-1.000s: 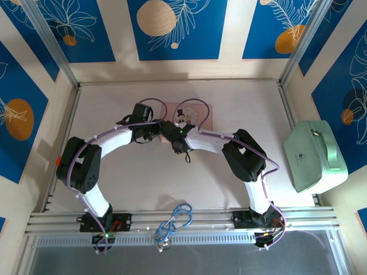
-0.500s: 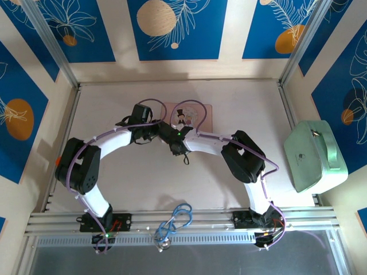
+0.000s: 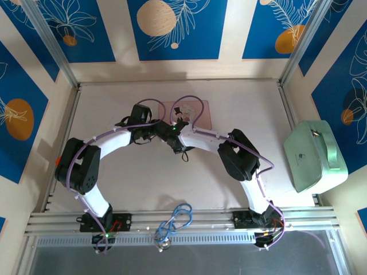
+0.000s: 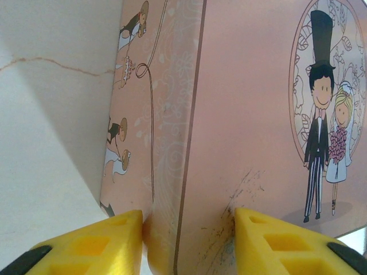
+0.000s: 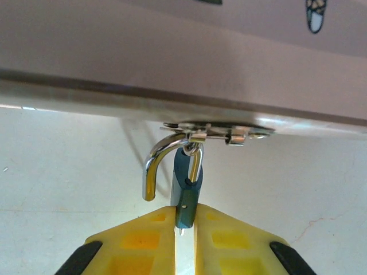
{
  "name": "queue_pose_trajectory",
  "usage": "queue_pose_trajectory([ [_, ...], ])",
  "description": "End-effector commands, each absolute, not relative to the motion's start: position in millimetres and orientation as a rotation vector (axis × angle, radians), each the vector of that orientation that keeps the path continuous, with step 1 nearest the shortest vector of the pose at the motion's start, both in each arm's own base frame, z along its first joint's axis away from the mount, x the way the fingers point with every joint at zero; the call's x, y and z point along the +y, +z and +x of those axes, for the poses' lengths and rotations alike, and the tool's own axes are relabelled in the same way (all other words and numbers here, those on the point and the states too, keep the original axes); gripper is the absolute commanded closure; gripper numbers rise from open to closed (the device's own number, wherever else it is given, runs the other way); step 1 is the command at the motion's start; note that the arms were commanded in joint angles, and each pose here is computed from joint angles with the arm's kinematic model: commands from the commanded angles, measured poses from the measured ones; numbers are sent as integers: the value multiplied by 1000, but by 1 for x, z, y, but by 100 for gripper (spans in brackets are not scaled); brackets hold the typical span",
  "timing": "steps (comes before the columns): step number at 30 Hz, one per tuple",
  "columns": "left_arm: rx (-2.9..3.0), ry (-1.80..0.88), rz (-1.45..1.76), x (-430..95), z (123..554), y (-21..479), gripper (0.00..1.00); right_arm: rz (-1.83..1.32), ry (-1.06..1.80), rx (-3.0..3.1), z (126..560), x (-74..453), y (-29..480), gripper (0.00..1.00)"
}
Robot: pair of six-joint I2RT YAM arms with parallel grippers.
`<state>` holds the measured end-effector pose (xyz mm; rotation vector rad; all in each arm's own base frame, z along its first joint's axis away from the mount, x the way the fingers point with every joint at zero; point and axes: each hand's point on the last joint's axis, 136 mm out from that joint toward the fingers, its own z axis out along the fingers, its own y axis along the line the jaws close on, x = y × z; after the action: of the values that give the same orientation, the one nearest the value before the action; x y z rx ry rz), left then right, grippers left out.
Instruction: Unlock the padlock with the key
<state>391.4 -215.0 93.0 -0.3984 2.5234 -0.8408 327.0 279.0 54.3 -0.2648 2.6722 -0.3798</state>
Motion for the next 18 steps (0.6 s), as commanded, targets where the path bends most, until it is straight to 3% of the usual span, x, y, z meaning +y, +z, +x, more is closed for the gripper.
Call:
queue_pose_trajectory([
  [1,2616,-817,-437,-209,373,71,59,-273,-426,2664,327,281,48,84],
  [18,2613,-823,-443,-208,370,70,60,-280,-509,2643,337,277,44,81],
])
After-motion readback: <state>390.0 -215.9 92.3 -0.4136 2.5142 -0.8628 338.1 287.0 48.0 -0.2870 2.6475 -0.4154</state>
